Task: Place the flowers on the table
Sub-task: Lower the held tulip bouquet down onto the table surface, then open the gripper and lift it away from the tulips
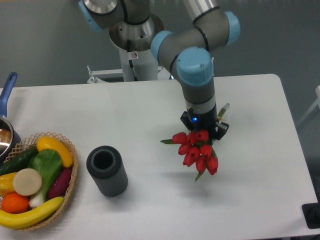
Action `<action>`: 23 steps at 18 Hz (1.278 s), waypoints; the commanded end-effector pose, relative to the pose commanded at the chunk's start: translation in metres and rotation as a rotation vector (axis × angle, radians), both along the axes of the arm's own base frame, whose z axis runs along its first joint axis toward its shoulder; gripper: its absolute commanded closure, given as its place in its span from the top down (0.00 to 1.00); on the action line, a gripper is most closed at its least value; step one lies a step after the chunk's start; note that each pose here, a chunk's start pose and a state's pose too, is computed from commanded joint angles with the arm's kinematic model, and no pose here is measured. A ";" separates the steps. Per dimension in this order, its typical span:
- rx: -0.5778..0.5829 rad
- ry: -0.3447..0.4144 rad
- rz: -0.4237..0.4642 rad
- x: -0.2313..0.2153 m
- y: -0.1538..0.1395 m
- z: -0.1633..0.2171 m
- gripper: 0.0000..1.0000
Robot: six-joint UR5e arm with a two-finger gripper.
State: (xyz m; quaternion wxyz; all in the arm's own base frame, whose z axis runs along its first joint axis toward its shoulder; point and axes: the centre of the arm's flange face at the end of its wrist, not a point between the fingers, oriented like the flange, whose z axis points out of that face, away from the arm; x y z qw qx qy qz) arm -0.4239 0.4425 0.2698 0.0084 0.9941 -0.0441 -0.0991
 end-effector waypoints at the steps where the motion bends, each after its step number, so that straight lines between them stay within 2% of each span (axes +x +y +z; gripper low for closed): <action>1: -0.008 -0.010 -0.004 -0.002 0.001 -0.008 0.42; 6: -0.034 -0.042 -0.039 -0.002 0.011 -0.034 0.42; 9: -0.059 -0.062 -0.118 -0.005 0.014 -0.048 0.42; 14: -0.068 -0.077 -0.128 -0.003 0.016 -0.057 0.43; 15: -0.068 -0.077 -0.128 -0.003 0.016 -0.058 0.51; 16: -0.071 -0.081 -0.129 -0.002 0.017 -0.061 0.67; 17: -0.069 -0.076 -0.129 -0.003 0.017 -0.059 0.90; 18: -0.067 -0.076 -0.129 -0.002 0.017 -0.057 0.93; 19: -0.067 -0.074 -0.131 0.000 0.016 -0.055 1.00; 23: -0.033 -0.040 -0.135 0.009 0.012 -0.026 1.00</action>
